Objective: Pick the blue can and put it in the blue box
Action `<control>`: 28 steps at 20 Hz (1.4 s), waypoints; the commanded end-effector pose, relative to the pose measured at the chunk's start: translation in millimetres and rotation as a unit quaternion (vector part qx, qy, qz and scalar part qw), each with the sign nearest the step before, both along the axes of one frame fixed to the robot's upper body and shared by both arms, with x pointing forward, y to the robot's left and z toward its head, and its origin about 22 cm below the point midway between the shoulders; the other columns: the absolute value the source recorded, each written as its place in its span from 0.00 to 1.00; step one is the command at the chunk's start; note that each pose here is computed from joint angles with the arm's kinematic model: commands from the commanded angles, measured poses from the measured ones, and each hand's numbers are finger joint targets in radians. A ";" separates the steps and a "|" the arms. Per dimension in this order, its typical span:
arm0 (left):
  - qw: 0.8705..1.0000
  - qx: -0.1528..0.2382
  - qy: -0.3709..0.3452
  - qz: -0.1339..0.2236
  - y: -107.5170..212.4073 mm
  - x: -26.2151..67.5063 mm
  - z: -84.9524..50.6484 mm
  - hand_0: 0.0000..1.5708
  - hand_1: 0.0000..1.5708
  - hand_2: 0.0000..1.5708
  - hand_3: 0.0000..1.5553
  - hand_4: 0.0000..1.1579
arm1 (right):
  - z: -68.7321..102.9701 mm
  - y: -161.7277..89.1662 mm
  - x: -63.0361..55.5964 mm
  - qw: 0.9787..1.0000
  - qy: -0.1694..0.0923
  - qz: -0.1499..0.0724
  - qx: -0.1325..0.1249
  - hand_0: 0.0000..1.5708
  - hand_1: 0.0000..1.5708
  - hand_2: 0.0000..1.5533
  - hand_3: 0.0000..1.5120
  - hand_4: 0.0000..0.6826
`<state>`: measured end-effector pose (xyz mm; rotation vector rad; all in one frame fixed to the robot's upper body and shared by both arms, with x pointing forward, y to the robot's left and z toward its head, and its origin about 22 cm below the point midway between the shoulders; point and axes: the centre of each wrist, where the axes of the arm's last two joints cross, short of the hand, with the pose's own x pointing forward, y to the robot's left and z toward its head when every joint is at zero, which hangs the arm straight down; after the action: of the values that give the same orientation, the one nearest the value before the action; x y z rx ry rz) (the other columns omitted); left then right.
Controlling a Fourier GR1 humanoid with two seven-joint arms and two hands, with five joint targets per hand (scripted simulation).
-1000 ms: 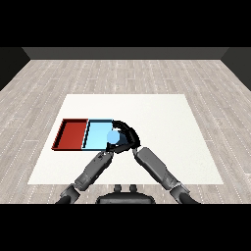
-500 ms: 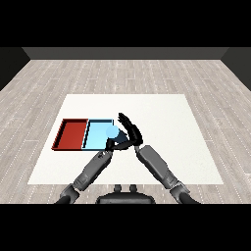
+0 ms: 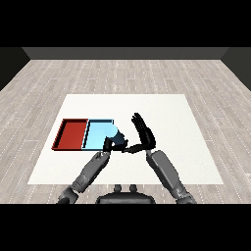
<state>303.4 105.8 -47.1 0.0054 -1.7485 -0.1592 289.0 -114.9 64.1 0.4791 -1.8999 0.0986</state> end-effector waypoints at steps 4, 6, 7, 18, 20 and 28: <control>0.999 0.029 0.008 0.016 16.2 10.8 -3.5 1.00 1.00 1.00 0.96 0.98 | 2.8 -66.7 -39.2 0.997 -0.019 -0.061 0.038 0.00 0.00 0.00 0.00 0.00; 0.999 0.028 0.008 0.023 20.6 11.1 13.6 1.00 1.00 1.00 0.96 0.97 | 1.4 -76.6 -38.6 0.995 -0.023 -0.075 0.057 0.00 0.00 0.00 0.00 0.00; 0.999 0.041 0.006 0.032 22.3 7.5 3.9 1.00 1.00 1.00 0.96 0.98 | 6.9 -93.3 -39.6 0.995 -0.034 -0.081 0.052 0.00 0.00 0.00 0.00 0.00; 0.977 0.086 0.105 0.166 139.6 51.8 9.3 1.00 1.00 1.00 0.97 0.94 | 8.0 -123.8 -52.7 0.989 -0.021 -0.143 0.035 0.00 0.00 0.00 0.00 0.00; 0.970 0.093 0.140 0.174 149.4 53.5 0.0 1.00 1.00 1.00 0.97 0.94 | 3.4 -129.7 -55.4 0.987 -0.026 -0.154 0.035 0.00 0.00 0.00 0.00 0.00; 0.930 0.180 0.230 0.222 170.9 81.7 11.5 1.00 1.00 0.99 0.90 0.86 | -19.8 -127.7 -32.7 0.986 0.002 -0.161 0.035 0.00 0.00 0.00 0.00 0.00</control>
<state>372.2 271.5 -44.9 0.5093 -1.2954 -0.1116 253.4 -243.1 56.8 0.2127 -1.9772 -0.1674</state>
